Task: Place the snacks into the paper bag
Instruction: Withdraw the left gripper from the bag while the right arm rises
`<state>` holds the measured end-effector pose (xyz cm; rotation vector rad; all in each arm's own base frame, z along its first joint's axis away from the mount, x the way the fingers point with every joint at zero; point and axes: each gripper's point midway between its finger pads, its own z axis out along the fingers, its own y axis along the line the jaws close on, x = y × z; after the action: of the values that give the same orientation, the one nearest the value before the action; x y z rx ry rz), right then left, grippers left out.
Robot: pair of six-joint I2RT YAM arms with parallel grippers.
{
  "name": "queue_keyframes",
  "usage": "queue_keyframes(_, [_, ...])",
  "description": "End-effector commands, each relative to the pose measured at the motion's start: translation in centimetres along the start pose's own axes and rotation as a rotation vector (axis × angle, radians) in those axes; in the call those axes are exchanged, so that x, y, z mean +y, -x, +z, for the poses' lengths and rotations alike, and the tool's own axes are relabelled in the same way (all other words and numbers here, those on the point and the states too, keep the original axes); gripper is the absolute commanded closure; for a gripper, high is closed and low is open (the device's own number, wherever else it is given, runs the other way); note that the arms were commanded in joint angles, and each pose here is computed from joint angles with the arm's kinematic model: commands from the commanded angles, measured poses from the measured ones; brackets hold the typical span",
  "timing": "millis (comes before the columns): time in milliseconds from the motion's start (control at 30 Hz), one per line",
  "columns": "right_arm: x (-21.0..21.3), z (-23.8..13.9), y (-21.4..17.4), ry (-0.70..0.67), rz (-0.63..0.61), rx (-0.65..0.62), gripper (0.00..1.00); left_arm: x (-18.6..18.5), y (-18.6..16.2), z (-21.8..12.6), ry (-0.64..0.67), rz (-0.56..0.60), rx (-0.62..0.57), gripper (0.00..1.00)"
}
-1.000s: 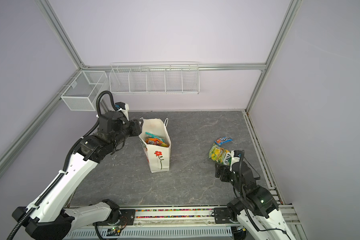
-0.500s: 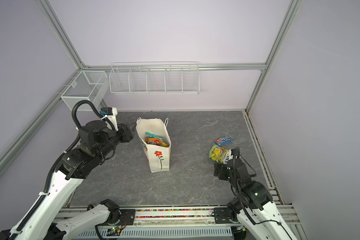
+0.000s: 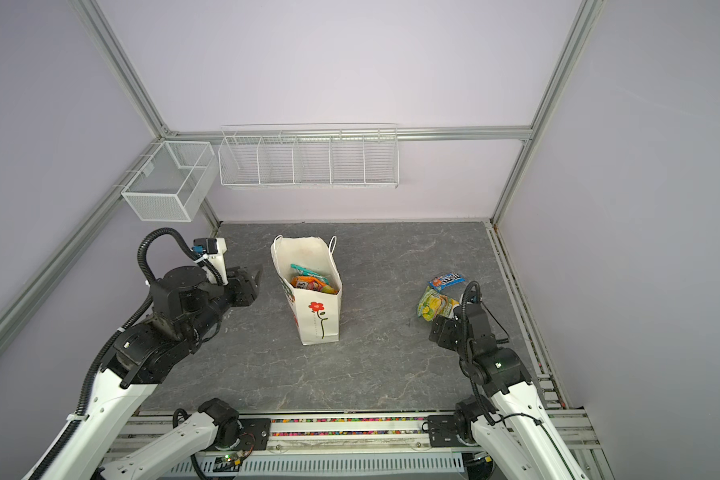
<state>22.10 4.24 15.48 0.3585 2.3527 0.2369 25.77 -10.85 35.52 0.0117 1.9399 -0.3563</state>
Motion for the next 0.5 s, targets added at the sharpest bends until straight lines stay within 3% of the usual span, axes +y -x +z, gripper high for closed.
queue_keyframes(0, [0.3, 0.6, 0.1, 0.036, 0.017, 0.011, 0.11, 1.4, -1.5, -0.2, 0.054, 0.035, 0.033, 0.43])
queue_keyframes(467, [-2.3, 3.2, 0.0, 0.033, 0.245, 0.184, 0.11, 3.8, -6.1, -0.6, 0.106, 0.051, 0.089, 0.43])
